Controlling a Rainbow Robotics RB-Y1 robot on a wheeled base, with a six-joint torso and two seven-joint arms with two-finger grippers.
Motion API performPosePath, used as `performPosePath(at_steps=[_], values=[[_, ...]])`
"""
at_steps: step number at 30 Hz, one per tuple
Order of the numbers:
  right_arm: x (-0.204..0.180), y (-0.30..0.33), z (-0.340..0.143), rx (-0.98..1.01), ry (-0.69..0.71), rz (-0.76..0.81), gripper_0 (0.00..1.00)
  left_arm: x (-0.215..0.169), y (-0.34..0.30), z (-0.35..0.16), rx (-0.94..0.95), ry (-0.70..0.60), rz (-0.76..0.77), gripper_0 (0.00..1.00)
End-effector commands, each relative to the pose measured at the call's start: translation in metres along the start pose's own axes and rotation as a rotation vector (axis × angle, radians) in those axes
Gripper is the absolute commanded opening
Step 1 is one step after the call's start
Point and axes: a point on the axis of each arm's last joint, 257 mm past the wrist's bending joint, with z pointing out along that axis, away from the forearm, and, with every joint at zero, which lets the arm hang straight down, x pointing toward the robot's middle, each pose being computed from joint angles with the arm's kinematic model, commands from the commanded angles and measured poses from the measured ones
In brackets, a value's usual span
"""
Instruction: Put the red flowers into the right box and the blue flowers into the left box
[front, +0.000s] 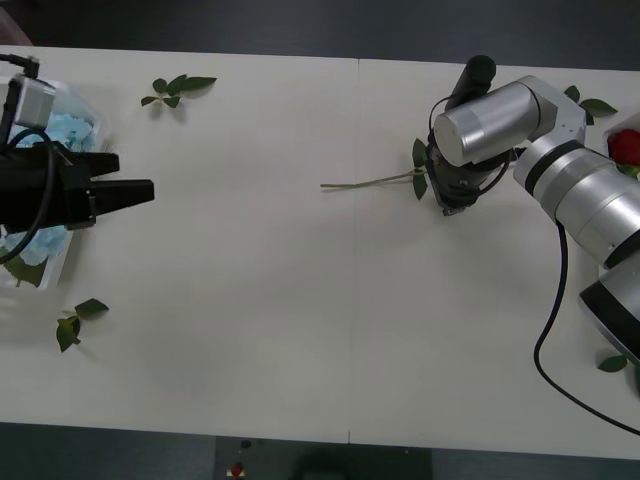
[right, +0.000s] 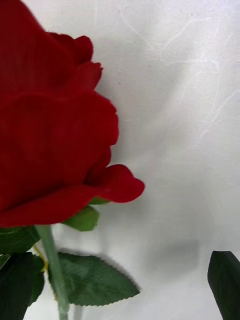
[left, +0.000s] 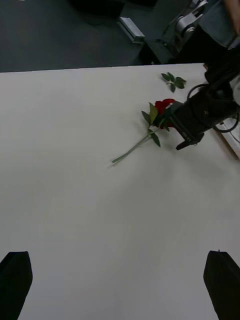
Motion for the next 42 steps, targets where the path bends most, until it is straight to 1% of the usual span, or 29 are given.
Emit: performPosePath(at_steps=[1,2,3,4,5,6,10,13,17,21,26,32,38,42], values=[[0.018,0.014,-0.006,-0.024,0.019,-0.059,0.91,-0.026,-0.034,0.022,0.075,0.005,0.077,1.0],[0.018,0.014,-0.006,-0.024,0.018,-0.062,0.68,-0.027,-0.041,0.029,0.093,0.007,0.084,1.0],[0.018,0.014,-0.006,-0.023,0.017,-0.065,0.35,-0.027,-0.047,0.034,0.108,0.007,0.088,1.0],[0.018,0.013,-0.005,-0.02,0.014,-0.068,0.15,-0.026,-0.056,0.041,0.129,0.007,0.088,1.0],[0.018,0.013,-0.005,-0.021,0.014,-0.07,0.03,-0.027,-0.062,0.046,0.143,0.003,0.091,1.0],[0.018,0.013,-0.005,-0.021,0.014,-0.07,0.0,-0.026,-0.066,0.049,0.155,0.003,0.09,1.0],[0.019,0.012,-0.005,-0.018,0.017,-0.068,0.0,-0.022,-0.096,0.064,0.226,-0.008,0.084,1.0],[0.02,0.012,-0.005,-0.018,0.019,-0.069,0.0,-0.015,-0.116,0.066,0.277,0.014,0.096,1.0],[0.018,0.012,-0.005,-0.017,0.018,-0.07,0.0,-0.008,-0.133,0.066,0.319,0.032,0.1,1.0],[0.019,0.01,-0.008,-0.005,0.011,-0.084,0.0,-0.007,-0.142,0.068,0.343,0.02,0.092,1.0],[0.019,0.012,-0.026,0.02,0.014,-0.105,0.0,-0.01,-0.151,0.071,0.365,0.001,0.092,1.0],[0.02,0.014,-0.052,0.047,0.038,-0.117,0.0,-0.015,-0.156,0.07,0.373,-0.017,0.127,1.0],[0.023,0.021,-0.073,0.041,0.046,-0.147,0.0,-0.012,-0.15,0.058,0.373,0.025,0.173,1.0],[0.013,0.025,-0.098,0.042,0.034,-0.178,0.0,-0.008,-0.147,0.055,0.372,0.044,0.185,1.0]])
